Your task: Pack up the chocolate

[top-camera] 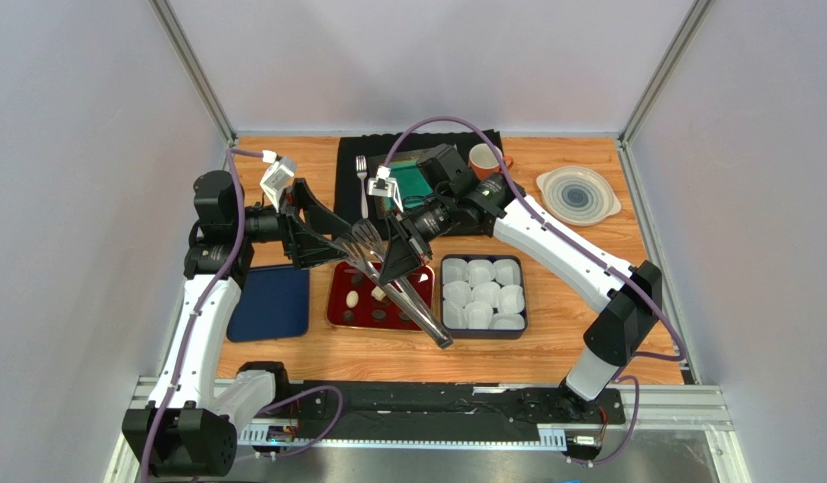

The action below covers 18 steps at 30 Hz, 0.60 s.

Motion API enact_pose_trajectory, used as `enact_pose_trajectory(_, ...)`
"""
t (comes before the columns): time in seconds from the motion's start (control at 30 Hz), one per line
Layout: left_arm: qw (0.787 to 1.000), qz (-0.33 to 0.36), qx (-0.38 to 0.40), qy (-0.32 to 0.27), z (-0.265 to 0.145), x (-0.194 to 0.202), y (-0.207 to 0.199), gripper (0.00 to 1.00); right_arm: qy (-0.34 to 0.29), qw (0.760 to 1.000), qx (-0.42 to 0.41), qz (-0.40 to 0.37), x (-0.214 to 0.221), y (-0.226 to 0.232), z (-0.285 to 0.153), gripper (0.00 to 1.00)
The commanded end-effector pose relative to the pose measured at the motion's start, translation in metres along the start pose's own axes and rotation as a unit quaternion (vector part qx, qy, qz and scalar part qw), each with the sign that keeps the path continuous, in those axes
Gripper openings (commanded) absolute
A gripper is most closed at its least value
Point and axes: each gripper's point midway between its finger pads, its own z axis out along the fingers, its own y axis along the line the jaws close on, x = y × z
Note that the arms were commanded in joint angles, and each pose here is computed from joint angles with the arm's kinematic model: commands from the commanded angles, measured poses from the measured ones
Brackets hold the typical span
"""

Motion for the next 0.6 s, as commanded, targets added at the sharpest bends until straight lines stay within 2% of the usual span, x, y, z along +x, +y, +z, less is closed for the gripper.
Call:
enact_pose_trajectory(0.0,0.989,0.021,0.139,0.047,-0.011,0.012,-0.052,0.88,-0.003,0.999,-0.037,-0.039,-0.011,0.025,-0.004,0.00)
enact_pose_trajectory(0.07,0.989,0.018,0.141,0.047,-0.010,0.012,-0.052,0.83,0.000,0.998,-0.042,-0.040,-0.012,0.024,-0.003,0.00)
enact_pose_trajectory(0.17,0.989,0.011,0.140,0.048,-0.011,0.014,-0.052,0.62,0.008,0.999,-0.044,-0.031,-0.010,0.020,-0.001,0.00)
enact_pose_trajectory(0.2,0.989,0.010,0.140,0.048,-0.010,0.014,-0.052,0.50,0.009,0.999,-0.045,-0.029,-0.010,0.020,-0.001,0.00)
enact_pose_trajectory(0.3,0.989,0.001,0.139,0.049,-0.011,0.017,-0.052,0.37,0.010,0.999,-0.044,-0.028,-0.012,0.018,0.001,0.00)
enact_pose_trajectory(0.43,0.989,-0.010,0.140,0.050,-0.011,0.017,-0.051,0.29,0.007,0.999,-0.028,-0.041,-0.015,0.009,0.001,0.00)
enact_pose_trajectory(0.53,0.989,-0.016,0.139,0.050,-0.011,0.017,-0.051,0.23,-0.003,0.999,0.026,-0.037,-0.020,-0.009,-0.005,0.01)
enact_pose_trajectory(0.57,0.989,-0.014,0.140,0.050,-0.010,0.017,-0.051,0.17,-0.014,0.998,0.048,-0.032,-0.024,-0.018,-0.014,0.02)
